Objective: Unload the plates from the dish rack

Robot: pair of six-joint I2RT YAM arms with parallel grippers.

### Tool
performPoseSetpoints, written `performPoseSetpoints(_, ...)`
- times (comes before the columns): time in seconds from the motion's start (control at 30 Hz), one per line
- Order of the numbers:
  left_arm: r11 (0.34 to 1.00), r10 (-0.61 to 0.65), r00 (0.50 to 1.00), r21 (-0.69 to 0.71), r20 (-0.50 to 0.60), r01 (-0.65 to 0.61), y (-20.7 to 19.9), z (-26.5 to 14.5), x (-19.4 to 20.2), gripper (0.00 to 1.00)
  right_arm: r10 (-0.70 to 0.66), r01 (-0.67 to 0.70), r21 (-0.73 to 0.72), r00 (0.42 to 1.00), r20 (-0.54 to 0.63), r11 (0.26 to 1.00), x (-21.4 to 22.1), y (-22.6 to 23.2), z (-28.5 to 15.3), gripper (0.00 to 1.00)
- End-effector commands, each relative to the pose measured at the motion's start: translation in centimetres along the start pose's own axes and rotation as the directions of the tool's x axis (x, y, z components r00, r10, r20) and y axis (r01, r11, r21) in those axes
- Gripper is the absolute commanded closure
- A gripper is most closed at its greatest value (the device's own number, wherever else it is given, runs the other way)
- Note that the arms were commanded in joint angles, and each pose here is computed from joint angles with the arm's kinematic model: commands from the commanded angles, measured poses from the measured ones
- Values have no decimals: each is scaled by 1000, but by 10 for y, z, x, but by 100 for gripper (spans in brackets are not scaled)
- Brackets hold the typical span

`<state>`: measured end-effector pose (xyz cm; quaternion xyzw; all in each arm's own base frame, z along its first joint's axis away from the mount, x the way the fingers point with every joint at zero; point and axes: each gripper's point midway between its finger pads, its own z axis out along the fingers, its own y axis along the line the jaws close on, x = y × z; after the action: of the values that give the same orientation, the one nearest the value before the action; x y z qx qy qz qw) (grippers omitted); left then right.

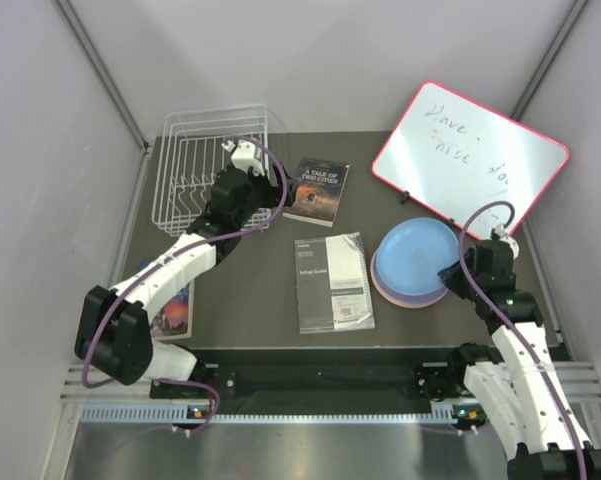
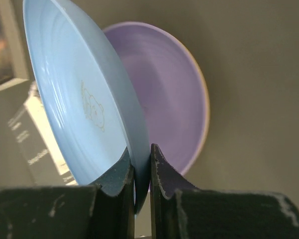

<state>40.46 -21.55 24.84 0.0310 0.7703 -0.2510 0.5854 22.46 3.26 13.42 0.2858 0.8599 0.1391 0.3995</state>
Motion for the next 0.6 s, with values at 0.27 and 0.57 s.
performPoseSetpoints(0.27,995,72,996,-77,55,-68,13,-13,-19,9,42,-42,143,999,5,989,11,-32,2,97)
performPoseSetpoints(0.57,994,68,996,-89,51,-63,17,-12,-15,9,30,-29,58,1000,-3,998,6,-13,20,89)
